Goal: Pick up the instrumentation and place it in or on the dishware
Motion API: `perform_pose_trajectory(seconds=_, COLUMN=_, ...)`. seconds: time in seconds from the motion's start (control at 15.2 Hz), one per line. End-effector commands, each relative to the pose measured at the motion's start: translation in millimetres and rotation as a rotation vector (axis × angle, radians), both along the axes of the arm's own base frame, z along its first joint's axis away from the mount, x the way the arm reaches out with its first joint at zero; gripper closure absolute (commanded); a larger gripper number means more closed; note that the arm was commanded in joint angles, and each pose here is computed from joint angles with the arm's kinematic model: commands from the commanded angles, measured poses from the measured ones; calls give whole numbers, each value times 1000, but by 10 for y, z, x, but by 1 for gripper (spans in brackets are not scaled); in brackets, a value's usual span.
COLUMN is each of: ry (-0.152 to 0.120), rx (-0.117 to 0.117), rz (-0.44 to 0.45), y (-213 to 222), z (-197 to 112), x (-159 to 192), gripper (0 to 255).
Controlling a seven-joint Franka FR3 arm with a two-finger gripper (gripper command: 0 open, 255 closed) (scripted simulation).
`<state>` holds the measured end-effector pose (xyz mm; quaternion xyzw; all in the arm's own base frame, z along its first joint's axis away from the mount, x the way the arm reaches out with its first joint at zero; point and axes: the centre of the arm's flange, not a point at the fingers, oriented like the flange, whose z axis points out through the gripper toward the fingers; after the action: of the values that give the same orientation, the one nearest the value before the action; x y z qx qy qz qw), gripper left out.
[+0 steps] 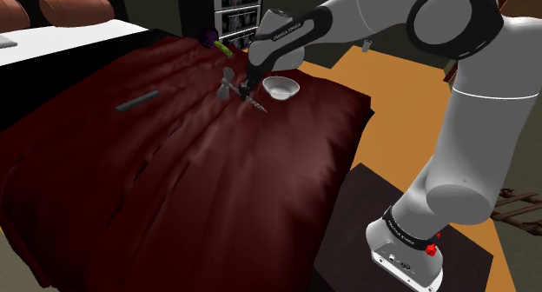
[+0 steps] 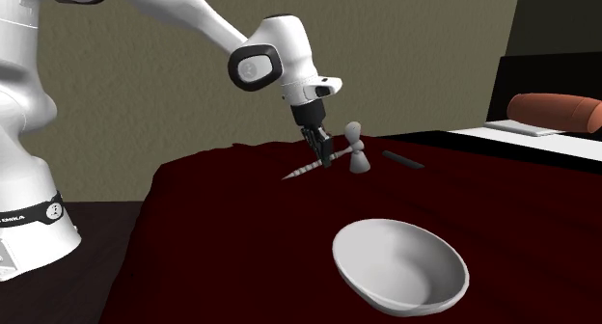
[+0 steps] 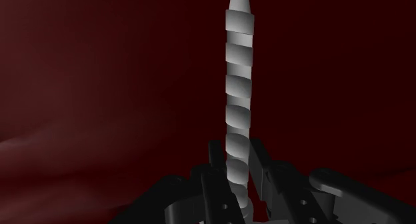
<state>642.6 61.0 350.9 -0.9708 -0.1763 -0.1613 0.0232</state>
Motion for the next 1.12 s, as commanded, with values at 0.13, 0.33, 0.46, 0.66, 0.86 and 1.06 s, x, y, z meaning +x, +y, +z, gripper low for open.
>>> perform_pose_trajectory(seconds=0.13, ry=0, rx=0, rz=0, y=-13, z=219, x=8, gripper=255)
perform_pose_trajectory(seconds=0.33, ry=0, rx=0, rz=0, y=-13, z=378, x=8, gripper=255)
perform_pose_trajectory(seconds=0.46, ry=0, rx=0, rz=0, y=-13, z=483, x=8, gripper=255)
perform_pose_trajectory(seconds=0.66, ry=0, rx=0, rz=0, y=-13, z=629, x=8, gripper=255)
perform_pose_trajectory(seconds=0.86, ry=0, rx=0, rz=0, y=-396, z=631, x=107, gripper=255)
perform_pose_trajectory(seconds=1.06, ry=0, rx=0, rz=0, y=-780, z=633, x=207, gripper=255)
